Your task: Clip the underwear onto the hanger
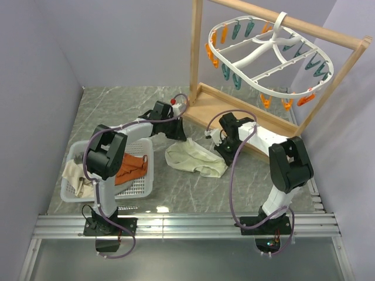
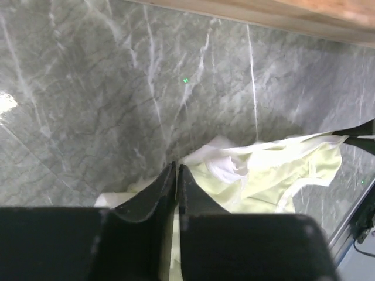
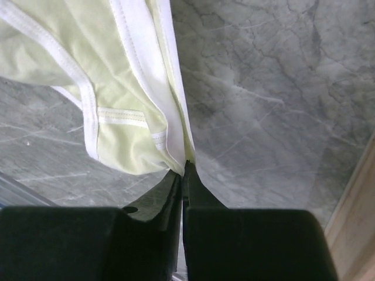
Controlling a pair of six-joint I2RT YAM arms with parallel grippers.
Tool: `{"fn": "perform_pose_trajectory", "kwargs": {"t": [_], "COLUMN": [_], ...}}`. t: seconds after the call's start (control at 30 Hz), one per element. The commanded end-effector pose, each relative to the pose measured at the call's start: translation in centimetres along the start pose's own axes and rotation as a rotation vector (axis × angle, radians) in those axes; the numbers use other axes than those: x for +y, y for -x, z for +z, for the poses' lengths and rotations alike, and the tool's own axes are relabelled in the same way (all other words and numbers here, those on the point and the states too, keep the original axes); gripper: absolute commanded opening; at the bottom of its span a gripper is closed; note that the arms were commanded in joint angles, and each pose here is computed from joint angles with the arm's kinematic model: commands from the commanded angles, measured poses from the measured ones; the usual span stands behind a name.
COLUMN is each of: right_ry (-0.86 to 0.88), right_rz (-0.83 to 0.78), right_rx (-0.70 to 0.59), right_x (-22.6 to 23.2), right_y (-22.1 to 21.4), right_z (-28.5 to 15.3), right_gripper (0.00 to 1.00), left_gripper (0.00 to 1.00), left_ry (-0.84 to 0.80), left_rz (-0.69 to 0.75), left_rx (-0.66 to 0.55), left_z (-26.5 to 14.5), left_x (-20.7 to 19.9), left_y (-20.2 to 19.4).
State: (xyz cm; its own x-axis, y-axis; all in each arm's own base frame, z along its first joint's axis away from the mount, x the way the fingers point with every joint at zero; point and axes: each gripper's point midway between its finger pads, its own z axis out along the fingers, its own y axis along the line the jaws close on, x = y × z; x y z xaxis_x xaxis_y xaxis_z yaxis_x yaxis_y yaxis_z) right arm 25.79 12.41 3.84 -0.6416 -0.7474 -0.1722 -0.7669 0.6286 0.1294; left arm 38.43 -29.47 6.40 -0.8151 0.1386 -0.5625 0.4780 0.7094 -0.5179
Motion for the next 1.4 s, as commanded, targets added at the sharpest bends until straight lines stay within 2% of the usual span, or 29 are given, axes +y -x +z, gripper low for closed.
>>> {"fn": "perform_pose_trajectory", "kwargs": {"t": [0.0,0.03,0.13,0.33,0.5,0.73,0.93,1.13,1.37], "right_ry": [-0.013,0.0,0.014,0.021,0.022,0.027,0.028,0.031,0.032], "right_rz": [0.016,0.017,0.02,0.02,0.02,0.023,0.019,0.018,0.013], "right_rx": [-0.004,0.006,0.013,0.009,0.009,0.008,0.013,0.013,0.017], "right_x": [-0.8,-0.7,-0.7,-0.6,-0.5,-0.3,-0.2,-0.2,-0.2], "right_y": [1.0,0.9,0.9,1.1,1.0,0.8,0.6,0.6,0.4], "right_z": [0.2,0.6,1.1,1.1,1.2,1.2,1.2,1.2,1.3], "right_gripper": [0.04,0.03,0.03,0.04,0.04,0.04,0.03,0.04,0.04], "left_gripper": [0.13,0.2,0.29,0.38,0.4,0.43,0.47,0.44,0.47], "left_ry": [-0.03,-0.051,-0.101,-0.114,-0.09,-0.092,-0.034,0.026,0.042], "left_rz": [0.047,0.053,0.089,0.131,0.175,0.195,0.202,0.213,0.241], "left_rx": [-0.094,-0.098,-0.117,-0.145,-0.129,-0.061,-0.009,-0.017,-0.043], "left_z": [-0.1,-0.2,-0.5,-0.7,0.8,3.7,5.5,5.9,5.2], "left_x": [-0.6,-0.9,-1.9,-2.5,-2.7,-3.6,-2.7,-1.7,-1.9], "left_y": [3.0,3.1,3.3,4.6,5.1,3.4,2.2,2.4,3.4]}}
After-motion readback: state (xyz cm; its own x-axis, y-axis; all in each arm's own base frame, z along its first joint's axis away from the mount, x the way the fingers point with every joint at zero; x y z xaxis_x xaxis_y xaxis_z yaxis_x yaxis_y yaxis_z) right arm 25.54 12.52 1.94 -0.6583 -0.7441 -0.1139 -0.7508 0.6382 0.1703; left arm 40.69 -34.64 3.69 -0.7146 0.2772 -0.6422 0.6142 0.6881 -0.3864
